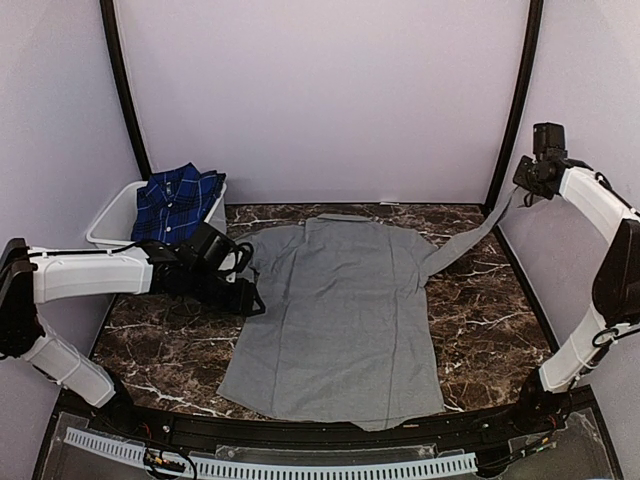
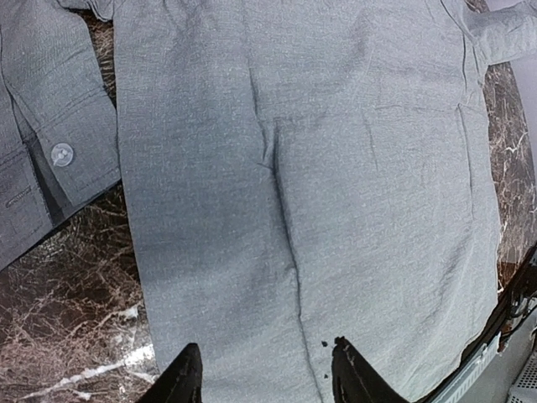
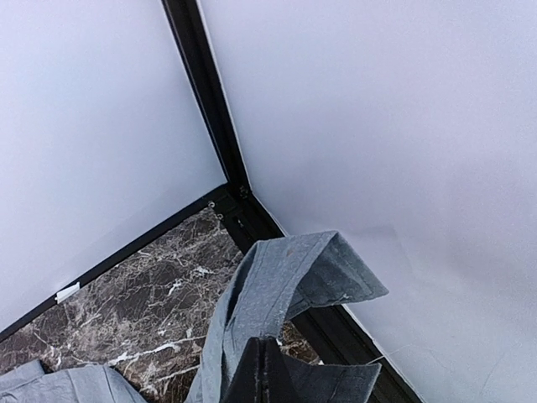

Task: Fold and stack the long sleeve shirts
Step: Pick up the sleeve from the center of the board, then place the sleeve at the center of the board.

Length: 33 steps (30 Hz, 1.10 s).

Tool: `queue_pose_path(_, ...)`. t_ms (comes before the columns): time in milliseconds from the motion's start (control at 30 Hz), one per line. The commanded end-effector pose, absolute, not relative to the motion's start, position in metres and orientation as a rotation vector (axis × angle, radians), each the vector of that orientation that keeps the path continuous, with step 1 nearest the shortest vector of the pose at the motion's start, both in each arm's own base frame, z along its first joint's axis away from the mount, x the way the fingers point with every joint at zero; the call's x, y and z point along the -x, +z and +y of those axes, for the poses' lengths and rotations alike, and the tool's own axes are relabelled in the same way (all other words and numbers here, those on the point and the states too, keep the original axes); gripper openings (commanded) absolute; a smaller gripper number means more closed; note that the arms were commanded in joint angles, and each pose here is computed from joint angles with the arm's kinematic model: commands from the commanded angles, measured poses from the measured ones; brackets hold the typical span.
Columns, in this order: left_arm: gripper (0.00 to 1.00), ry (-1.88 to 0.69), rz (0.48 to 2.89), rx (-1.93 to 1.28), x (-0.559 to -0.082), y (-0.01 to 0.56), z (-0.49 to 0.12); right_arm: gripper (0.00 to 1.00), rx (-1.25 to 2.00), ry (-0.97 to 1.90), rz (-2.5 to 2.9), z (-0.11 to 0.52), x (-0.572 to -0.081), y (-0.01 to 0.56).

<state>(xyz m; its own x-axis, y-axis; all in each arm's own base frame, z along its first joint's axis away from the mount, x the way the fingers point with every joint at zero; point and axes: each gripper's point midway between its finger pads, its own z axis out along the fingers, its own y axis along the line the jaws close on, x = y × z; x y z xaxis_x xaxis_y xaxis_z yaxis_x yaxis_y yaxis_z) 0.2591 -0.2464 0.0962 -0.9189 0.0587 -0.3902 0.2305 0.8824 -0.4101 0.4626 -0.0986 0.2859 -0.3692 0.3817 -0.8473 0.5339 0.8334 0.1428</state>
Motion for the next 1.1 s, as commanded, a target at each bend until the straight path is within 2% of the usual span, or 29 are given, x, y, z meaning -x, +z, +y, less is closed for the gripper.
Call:
queue_pose_path(0, 0.51, -0.676, 2.664, -0.208, -0.265, 0.105, -0.253, 0.00, -0.493, -0.142, 1.861, -0.080, -0.477, 0.345)
queue_pose_path(167, 0.51, -0.681, 2.674, -0.207, -0.267, 0.103, -0.256, 0.00, -0.274, -0.071, 1.824, -0.030, -0.490, 0.364)
queue_pose_path(300, 0.51, -0.699, 2.670, -0.203, -0.269, 0.104, -0.260, 0.00, -0.016, 0.099, 1.826, 0.052, -0.494, 0.358)
queue_pose_path(433, 0.51, -0.708, 2.658, -0.196, -0.274, 0.109, -0.263, 0.00, 0.234, 0.240, 1.884, 0.149, -0.486, 0.322)
queue_pose_path(600, 0.51, -0.704, 2.644, -0.191, -0.278, 0.114, -0.265, 0.00, 0.538, 0.473, 1.990, 0.282, -0.438, 0.248)
queue_pose_path(800, 0.52, -0.712, 2.634, -0.196, -0.281, 0.116, -0.268, 0.00, 0.753, 0.625, 2.058, 0.367, -0.370, 0.195)
queue_pose_path(867, 0.53, -0.730, 2.634, -0.204, -0.282, 0.115, -0.272, 0.09, 0.762, 0.662, 2.066, 0.375, -0.360, 0.193)
queue_pose_path(1000, 0.56, -0.781, 2.634, -0.213, -0.285, 0.116, -0.282, 0.41, 0.722, 0.726, 2.050, 0.376, -0.351, 0.208)
queue_pose_path(1067, 0.57, -0.807, 2.624, -0.213, -0.289, 0.117, -0.288, 0.51, 0.682, 0.724, 2.051, 0.372, -0.351, 0.214)
